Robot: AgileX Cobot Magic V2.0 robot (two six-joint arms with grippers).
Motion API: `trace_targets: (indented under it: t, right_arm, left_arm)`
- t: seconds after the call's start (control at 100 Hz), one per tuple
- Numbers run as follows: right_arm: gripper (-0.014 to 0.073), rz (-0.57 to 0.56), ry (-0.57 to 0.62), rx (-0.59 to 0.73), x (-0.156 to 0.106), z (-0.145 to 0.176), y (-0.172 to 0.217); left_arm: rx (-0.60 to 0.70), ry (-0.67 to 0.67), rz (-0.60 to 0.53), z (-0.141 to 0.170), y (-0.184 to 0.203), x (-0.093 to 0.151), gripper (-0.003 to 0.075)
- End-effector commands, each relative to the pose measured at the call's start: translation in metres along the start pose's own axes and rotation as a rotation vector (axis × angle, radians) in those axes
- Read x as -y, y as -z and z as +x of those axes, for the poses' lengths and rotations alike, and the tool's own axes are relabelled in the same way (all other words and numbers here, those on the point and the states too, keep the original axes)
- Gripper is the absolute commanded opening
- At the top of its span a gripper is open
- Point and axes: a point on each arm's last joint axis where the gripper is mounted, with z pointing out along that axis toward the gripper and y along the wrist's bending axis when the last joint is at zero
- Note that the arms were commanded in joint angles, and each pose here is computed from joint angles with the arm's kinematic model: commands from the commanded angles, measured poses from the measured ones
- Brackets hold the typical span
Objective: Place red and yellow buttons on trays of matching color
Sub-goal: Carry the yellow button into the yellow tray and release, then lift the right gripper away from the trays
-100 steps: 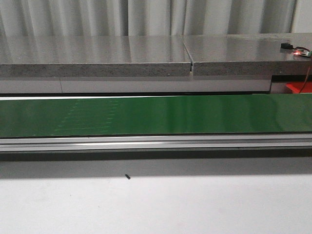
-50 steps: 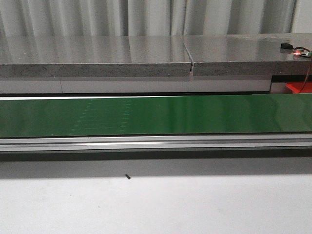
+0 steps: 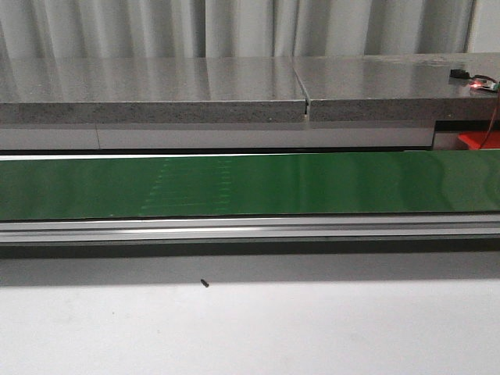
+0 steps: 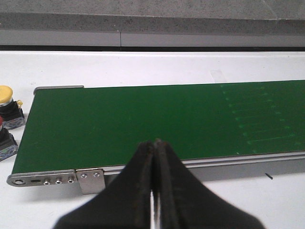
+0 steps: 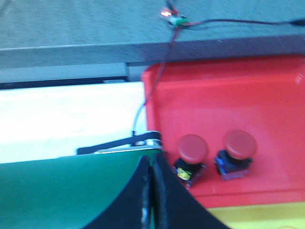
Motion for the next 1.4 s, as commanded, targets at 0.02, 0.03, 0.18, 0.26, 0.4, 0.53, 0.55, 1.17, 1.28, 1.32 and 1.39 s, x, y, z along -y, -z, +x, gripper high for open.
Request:
trace_targets:
  t: [0.02, 0.03, 0.18, 0.26, 0.4, 0.53, 0.55, 1.17, 1.28, 1.32, 1.39]
  right_arm:
    - [-0.0066, -0.031, 0.054, 0.072, -0.012, -0.015, 0.016]
    - [-0.0066, -0.036, 0.057, 0.072, -0.013, -0.015, 0.017]
    - [-0.0067, -0.131, 0.094, 0.063, -0.031, -0.013, 0.027]
    - [-0.0067, -0.170, 0.116, 0.068, -0.040, -0.010, 0.035]
    - [-0.0067, -0.218, 0.169, 0.088, -0.052, -0.003, 0.051]
    - [-0.0067, -0.246, 0.172, 0.096, -0.056, 0.009, 0.065]
    - [-0.0067, -0.248, 0.163, 0.096, -0.056, 0.011, 0.067]
    - [-0.0067, -0.058, 0.070, 0.078, -0.033, 0.078, 0.117]
    - [-0.0067, -0.056, 0.075, 0.109, -0.033, 0.080, 0.124]
    - [-0.0067, -0.056, 0.075, 0.119, -0.033, 0.079, 0.125]
    - [-0.0067, -0.056, 0.074, 0.124, -0.033, 0.079, 0.125]
  left_arm:
    - [0.102, 0.008, 0.009, -0.015, 0.004, 0.002, -0.0020]
    - [0.102, 0.008, 0.009, -0.015, 0.004, 0.002, -0.0020]
    - [0.102, 0.008, 0.009, -0.015, 0.004, 0.002, -0.0020]
    - [0.102, 0.008, 0.009, -0.015, 0.004, 0.002, -0.0020]
    - [0.102, 0.008, 0.009, -0.015, 0.004, 0.002, -0.0020]
    - [0.102, 0.008, 0.009, -0.015, 0.004, 0.002, -0.0020]
    - [0.102, 0.008, 0.009, -0.015, 0.004, 0.002, -0.0020]
    - [0.102, 0.008, 0.009, -0.015, 0.004, 0.002, -0.0020]
    - [0.102, 0.008, 0.009, -0.015, 0.004, 0.002, -0.0020]
    - [0.102, 0.008, 0.009, -0.015, 0.004, 0.002, -0.0020]
    - [0.102, 0.008, 0.009, -0.015, 0.004, 0.002, -0.0020]
